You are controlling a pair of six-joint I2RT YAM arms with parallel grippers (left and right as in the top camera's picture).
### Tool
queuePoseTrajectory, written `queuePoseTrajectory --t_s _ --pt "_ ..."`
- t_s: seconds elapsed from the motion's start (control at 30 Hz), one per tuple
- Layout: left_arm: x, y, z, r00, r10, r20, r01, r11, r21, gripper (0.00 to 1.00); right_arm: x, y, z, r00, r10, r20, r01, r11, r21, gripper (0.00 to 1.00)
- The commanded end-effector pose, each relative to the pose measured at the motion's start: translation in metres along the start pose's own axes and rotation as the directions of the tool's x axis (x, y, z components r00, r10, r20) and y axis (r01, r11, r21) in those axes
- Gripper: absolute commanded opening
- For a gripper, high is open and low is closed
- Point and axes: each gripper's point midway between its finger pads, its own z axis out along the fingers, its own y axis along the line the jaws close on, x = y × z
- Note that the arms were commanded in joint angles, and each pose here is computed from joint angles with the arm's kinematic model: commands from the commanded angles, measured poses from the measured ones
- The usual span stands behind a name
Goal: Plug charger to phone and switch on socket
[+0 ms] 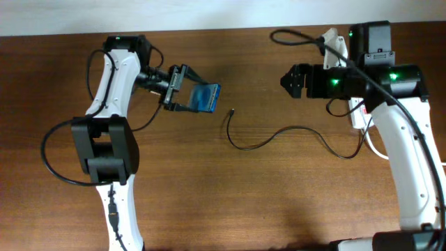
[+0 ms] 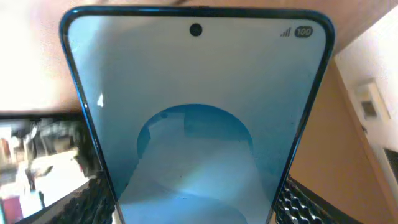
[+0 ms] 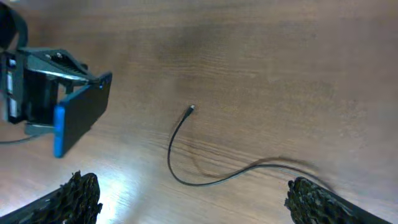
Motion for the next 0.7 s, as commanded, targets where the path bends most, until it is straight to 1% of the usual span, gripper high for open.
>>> queuePoseTrajectory --t_s 0.0,0.07,0.1,0.13,0.17,0.2,0.27,0.33,0.47,0.5,0.53,0.57,0.67 --pt "-0.011 -0.010 0.016 0.991 -0.052 0.127 0.056 0.998 -0.030 0.00 0.001 0.022 0.029 0.994 0.087 -0.070 -0.094 0.990 -0.102 0.99" --pt "-0.013 -0.011 0.026 0.982 -0.085 0.169 0.094 0.995 -0.045 0.00 0.009 0.047 0.057 0.992 0.040 -0.124 -0.061 0.984 -0.170 0.98" --pt "-0.013 -0.013 0.028 0.983 -0.074 0.171 0.082 0.996 -0.043 0.00 0.012 0.055 0.067 0.990 0.027 -0.138 -0.052 0.982 -0.181 0.98" --pt "-0.013 -0.012 0.027 0.982 -0.074 0.174 0.083 0.996 -0.044 0.00 0.016 0.071 0.081 0.987 0.029 -0.156 -0.060 0.978 -0.199 0.94" --pt "-0.014 -0.012 0.028 0.980 -0.100 0.175 0.109 0.993 -0.040 0.00 0.017 0.090 0.092 0.989 0.004 -0.149 -0.038 0.973 -0.226 0.86" --pt "-0.013 -0.013 0.028 0.977 -0.125 0.175 0.133 0.990 -0.035 0.00 0.018 0.100 0.101 0.990 -0.001 -0.141 -0.031 0.974 -0.224 0.79" --pt "-0.013 -0.013 0.028 0.977 -0.124 0.172 0.132 0.991 -0.034 0.00 0.021 0.102 0.113 0.990 0.075 -0.117 -0.088 0.990 -0.108 0.72" --pt "-0.012 -0.014 0.028 0.978 -0.124 0.165 0.131 0.991 -0.031 0.00 0.029 0.101 0.126 0.986 0.109 -0.125 -0.116 0.992 -0.050 0.64" --pt "-0.012 -0.014 0.028 0.979 -0.119 0.164 0.126 0.991 -0.032 0.00 0.039 0.097 0.147 0.975 0.128 -0.179 -0.138 0.989 -0.049 0.58" --pt "-0.012 -0.014 0.028 0.979 -0.119 0.164 0.126 0.992 -0.032 0.00 0.041 0.096 0.152 0.973 0.130 -0.191 -0.142 0.989 -0.049 0.58" --pt "-0.011 -0.013 0.029 0.980 -0.111 0.163 0.119 0.992 -0.035 0.00 0.042 0.101 0.158 0.970 0.126 -0.208 -0.146 0.986 -0.083 0.58" --pt "-0.009 -0.014 0.031 0.982 -0.110 0.155 0.116 0.993 -0.036 0.00 0.041 0.105 0.164 0.971 0.119 -0.209 -0.144 0.984 -0.108 0.57" --pt "-0.003 -0.015 0.037 0.986 -0.102 0.135 0.108 0.993 -0.042 0.00 0.042 0.109 0.174 0.973 0.106 -0.203 -0.132 0.984 -0.121 0.54"
